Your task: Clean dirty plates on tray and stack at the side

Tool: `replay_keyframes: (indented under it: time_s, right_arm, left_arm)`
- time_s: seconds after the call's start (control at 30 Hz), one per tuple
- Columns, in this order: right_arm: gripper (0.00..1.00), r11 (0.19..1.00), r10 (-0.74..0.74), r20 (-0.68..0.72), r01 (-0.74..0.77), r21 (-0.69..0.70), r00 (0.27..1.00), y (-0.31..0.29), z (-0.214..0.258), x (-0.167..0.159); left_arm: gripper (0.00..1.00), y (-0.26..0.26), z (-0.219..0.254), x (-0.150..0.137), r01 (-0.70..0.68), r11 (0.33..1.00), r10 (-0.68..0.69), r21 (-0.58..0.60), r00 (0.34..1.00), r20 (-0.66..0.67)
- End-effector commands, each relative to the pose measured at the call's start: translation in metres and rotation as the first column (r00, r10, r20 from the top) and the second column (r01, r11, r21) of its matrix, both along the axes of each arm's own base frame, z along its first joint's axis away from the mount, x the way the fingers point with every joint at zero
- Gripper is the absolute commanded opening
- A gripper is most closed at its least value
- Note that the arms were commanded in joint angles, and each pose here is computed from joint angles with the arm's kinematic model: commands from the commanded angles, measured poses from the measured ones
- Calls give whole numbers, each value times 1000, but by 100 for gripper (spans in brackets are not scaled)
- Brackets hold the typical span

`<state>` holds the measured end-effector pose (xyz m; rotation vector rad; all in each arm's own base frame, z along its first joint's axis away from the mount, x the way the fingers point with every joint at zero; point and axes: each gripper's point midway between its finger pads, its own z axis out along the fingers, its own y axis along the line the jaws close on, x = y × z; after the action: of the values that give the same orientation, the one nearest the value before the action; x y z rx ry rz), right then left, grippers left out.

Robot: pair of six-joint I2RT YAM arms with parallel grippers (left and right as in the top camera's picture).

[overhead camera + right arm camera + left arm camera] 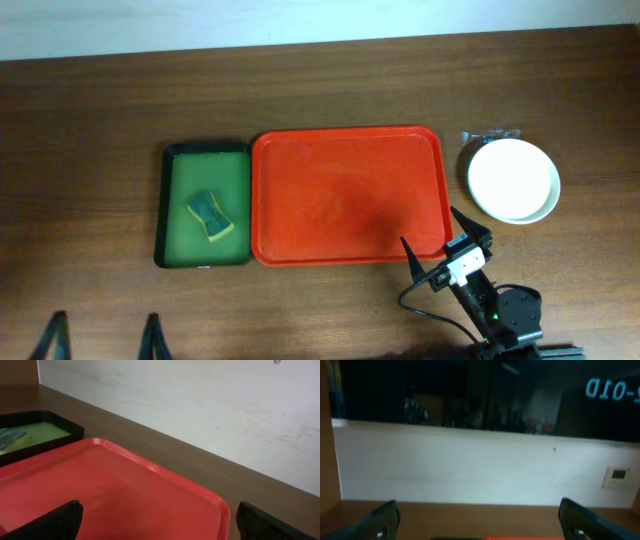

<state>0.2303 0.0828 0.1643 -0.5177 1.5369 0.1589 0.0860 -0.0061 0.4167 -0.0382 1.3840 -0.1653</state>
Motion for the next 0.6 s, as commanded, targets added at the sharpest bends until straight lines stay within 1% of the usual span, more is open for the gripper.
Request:
replay_keyframes:
  time_s: [0.0,0.07,0.1,0.13,0.17,0.2,0.23,0.3,0.33,0.37,0.43,0.47,0.5,0.53,0.57]
  right_arm:
    - [98,1000,-9,-5,9,3,1000,-2,-2,1]
    - [98,1000,-9,-5,9,3,1000,-2,-2,1]
    - [98,1000,-9,-5,9,3,1000,-2,-2,1]
    - [98,1000,-9,-5,9,3,1000,-2,-2,1]
    - [98,1000,-9,-5,9,3,1000,-2,-2,1]
    - [98,1000,-9,-5,9,3,1000,-2,-2,1]
    - [98,1000,-9,-5,9,3,1000,-2,-2,1]
    - [98,1000,-9,-5,9,3,1000,-2,-2,1]
    - [98,1000,-9,-5,9,3,1000,-2,-2,1]
    - [99,1000,-9,-5,9,3,1000,-2,-2,1]
    - [98,1000,-9,-5,9,3,1000,-2,-2,1]
    - [98,1000,-9,-5,9,3,1000,-2,-2,1]
    - [98,1000,-9,-5,9,3,1000,-2,-2,1]
    - [98,1000,-9,-5,9,3,1000,-2,-2,1]
    - [98,1000,-9,-5,9,3,1000,-2,-2,1]
  left_arm:
    - [99,-3,-24,24,6,1000,-6,9,1000,16]
    - [99,-12,-13,41,52,999,-54,14,991,123]
    - [99,-20,-3,49,86,996,-90,27,971,221]
    - [99,-28,5,56,120,992,-130,50,927,352]
    - [99,-31,5,60,130,990,-144,63,893,427]
    - [99,-36,-10,68,142,986,-164,83,850,501]
    - [99,-37,-33,78,142,986,-165,84,844,510]
    - [99,-38,-83,105,146,986,-164,76,887,432]
    - [99,-39,-101,113,149,986,-166,73,904,395]
    - [99,-41,-124,126,163,984,-176,70,937,302]
    - [99,-39,-168,145,155,987,-160,47,980,116]
    - [99,-37,-196,153,146,989,-146,35,989,-2]
    - [99,-35,-228,157,134,991,-129,25,983,-134]
    - [99,-32,-257,157,118,993,-109,20,962,-250]
    - [99,-30,-263,158,107,994,-97,20,956,-277]
